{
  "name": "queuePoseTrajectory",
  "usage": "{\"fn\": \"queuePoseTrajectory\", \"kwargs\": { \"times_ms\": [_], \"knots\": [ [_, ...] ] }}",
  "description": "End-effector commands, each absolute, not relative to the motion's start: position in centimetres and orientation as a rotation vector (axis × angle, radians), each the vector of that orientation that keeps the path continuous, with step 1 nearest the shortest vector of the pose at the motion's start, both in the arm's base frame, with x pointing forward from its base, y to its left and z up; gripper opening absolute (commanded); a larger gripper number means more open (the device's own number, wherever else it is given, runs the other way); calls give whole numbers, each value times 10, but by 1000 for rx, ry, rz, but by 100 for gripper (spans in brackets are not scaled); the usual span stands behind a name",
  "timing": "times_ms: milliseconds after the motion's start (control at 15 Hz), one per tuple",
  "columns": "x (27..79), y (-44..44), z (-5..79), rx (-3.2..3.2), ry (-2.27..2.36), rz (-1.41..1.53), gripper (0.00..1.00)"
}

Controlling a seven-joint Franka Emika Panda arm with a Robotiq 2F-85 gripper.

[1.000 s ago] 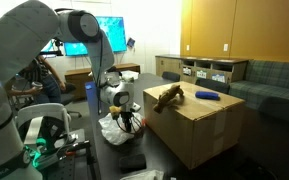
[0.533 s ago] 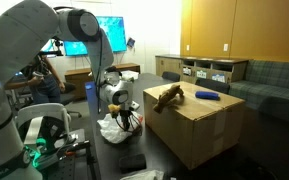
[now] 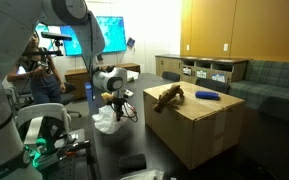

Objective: Put the turnip plushie on the table, then the moose on the box, then the white towel on the table, then the blue sponge on the box, then the duster on the table, lastly, the plastic on the box

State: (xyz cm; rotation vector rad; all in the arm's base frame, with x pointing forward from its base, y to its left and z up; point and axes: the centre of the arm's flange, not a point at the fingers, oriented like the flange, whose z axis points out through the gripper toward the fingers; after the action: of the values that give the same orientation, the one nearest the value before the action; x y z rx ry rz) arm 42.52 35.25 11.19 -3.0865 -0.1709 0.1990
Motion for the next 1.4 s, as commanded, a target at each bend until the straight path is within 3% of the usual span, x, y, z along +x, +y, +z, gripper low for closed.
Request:
{"fn": "queuePoseTrajectory", "kwargs": {
  "times_ms": [0, 267, 600, 1333],
  "knots": [
    [406, 348, 184, -3075, -224, 210, 1],
    [394, 351, 264, -3112, -239, 160, 1],
    [416, 339, 372, -3069, -12, -18, 1],
    [570, 287, 489, -2898, 453, -312, 1]
  ]
}}
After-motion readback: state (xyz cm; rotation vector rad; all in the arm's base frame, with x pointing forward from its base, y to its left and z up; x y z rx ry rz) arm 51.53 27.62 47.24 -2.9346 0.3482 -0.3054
